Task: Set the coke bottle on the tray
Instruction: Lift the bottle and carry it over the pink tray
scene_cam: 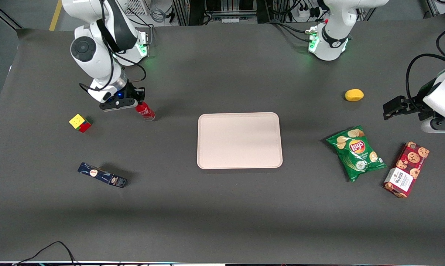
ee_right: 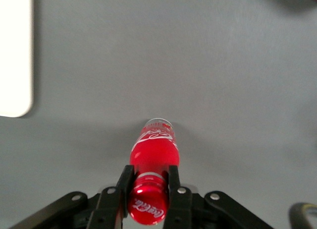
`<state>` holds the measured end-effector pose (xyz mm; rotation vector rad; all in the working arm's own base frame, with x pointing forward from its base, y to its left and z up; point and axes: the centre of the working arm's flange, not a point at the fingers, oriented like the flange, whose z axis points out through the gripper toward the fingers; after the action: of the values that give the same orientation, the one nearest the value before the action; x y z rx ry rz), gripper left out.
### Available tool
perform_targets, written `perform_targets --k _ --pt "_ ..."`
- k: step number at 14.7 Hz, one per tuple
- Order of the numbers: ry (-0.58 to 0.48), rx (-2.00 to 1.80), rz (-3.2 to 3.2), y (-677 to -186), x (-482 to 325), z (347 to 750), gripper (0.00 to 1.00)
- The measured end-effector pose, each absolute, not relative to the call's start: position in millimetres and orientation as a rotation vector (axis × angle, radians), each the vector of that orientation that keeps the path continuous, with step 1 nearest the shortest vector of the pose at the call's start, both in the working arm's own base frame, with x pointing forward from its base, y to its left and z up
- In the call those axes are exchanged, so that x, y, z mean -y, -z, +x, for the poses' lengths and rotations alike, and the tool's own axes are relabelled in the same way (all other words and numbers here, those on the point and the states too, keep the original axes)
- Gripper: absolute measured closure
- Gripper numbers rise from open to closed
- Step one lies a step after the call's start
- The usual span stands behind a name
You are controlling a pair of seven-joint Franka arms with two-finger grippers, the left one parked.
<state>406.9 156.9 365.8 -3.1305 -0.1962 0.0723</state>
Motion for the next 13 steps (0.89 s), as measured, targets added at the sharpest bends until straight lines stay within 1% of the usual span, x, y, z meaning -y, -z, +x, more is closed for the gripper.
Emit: perform_targets --k 6,9,11,13 --pt "-0.048 0.182 -3.098 -489.0 -192.1 448.6 0.68" --pt "-0.059 0.114 -3.079 -541.3 -226.6 471.8 0.68" --pt "-0.065 0.055 -3.055 -560.0 -254.0 488.5 0.68" --pt "-0.083 0.006 -3.024 -562.6 -280.5 505.9 0.68"
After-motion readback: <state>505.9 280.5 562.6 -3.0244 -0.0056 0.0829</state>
